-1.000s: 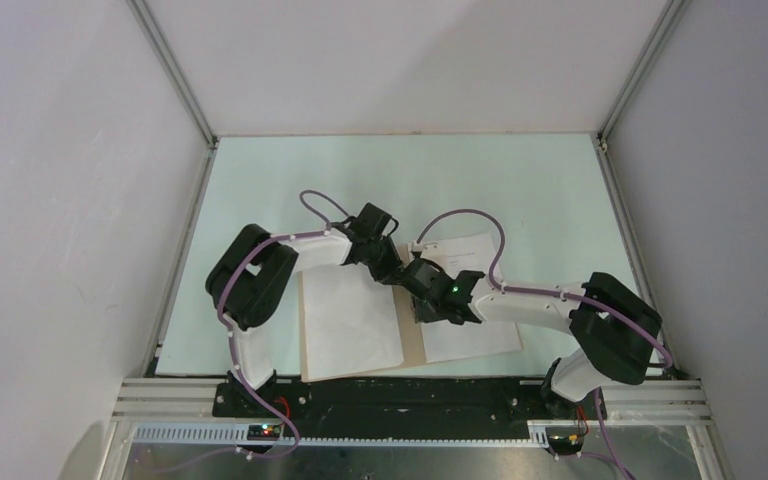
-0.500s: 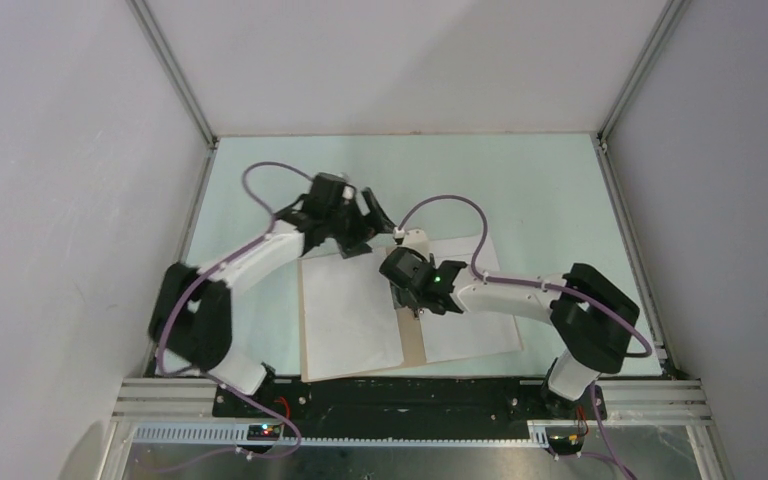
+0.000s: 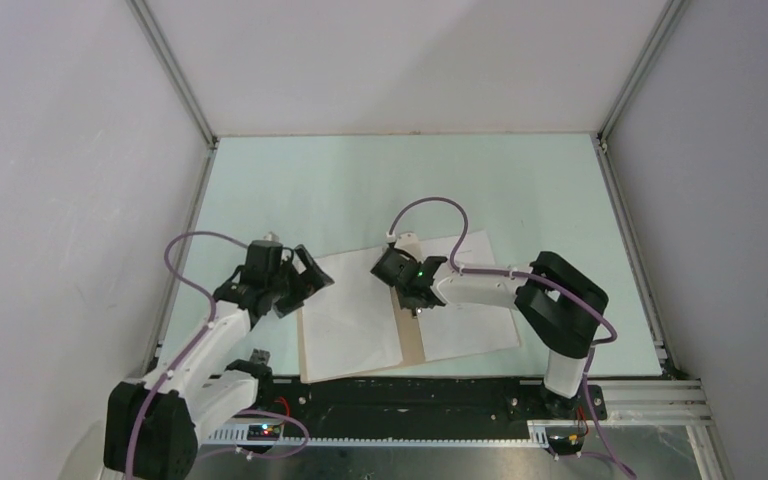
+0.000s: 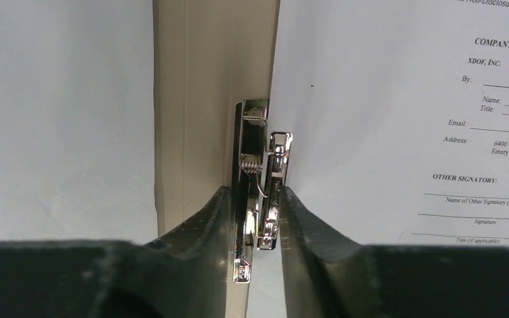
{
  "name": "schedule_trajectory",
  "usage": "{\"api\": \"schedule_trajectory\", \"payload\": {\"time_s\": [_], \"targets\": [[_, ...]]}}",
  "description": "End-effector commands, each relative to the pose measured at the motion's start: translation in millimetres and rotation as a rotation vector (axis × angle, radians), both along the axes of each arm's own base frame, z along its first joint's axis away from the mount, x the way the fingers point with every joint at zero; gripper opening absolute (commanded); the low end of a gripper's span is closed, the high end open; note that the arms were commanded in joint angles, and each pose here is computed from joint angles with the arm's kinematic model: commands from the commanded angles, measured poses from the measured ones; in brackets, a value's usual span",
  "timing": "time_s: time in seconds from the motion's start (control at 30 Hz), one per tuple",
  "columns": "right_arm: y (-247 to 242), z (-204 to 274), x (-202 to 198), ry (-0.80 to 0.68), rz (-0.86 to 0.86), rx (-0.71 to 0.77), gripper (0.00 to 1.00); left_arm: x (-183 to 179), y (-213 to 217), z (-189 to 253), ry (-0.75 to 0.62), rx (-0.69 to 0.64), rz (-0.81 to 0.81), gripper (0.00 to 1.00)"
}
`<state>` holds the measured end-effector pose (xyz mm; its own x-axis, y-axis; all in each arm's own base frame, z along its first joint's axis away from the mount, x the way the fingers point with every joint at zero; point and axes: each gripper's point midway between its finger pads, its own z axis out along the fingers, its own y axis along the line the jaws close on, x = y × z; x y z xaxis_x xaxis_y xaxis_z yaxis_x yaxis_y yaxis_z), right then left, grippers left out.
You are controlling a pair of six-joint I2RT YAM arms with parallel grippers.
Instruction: Put the files into the folder
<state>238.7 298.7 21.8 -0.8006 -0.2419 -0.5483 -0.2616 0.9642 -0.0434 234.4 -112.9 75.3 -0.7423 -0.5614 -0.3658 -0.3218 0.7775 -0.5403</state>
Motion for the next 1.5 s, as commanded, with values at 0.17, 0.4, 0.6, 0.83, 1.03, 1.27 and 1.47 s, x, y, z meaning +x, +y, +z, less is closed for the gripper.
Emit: {"api": "schedule_trajectory", "payload": {"time_s": [0.17, 0.4, 0.6, 0.83, 1.03, 1.27, 1.47], "targets": [[-12, 1, 11, 0.088, 0.014, 0.030, 0.13, -18, 40, -6, -0.007, 0.164, 0.072, 1.00], [-11, 29, 20, 0.200, 0.036, 0.318, 0.00, -23, 46, -10, 0.032, 0.193, 0.090, 1.00], [-15, 62, 32, 0.201, 0.039, 0.456, 0.00, -25, 41, -13, 0.054, 0.174, 0.068, 1.00], [-36, 72, 43, 0.134, -0.024, 0.363, 0.14, -24, 33, -12, 0.065, 0.151, 0.030, 1.00], [-39, 50, 35, 0.052, -0.051, 0.116, 0.41, -22, 34, -9, 0.056, 0.150, 0.038, 1.00], [-28, 26, 33, 0.051, -0.058, 0.023, 0.30, -20, 35, -9, 0.060, 0.157, 0.043, 1.00], [-29, 14, 32, 0.050, -0.061, -0.042, 0.24, -20, 35, -9, 0.061, 0.157, 0.043, 1.00]]}}
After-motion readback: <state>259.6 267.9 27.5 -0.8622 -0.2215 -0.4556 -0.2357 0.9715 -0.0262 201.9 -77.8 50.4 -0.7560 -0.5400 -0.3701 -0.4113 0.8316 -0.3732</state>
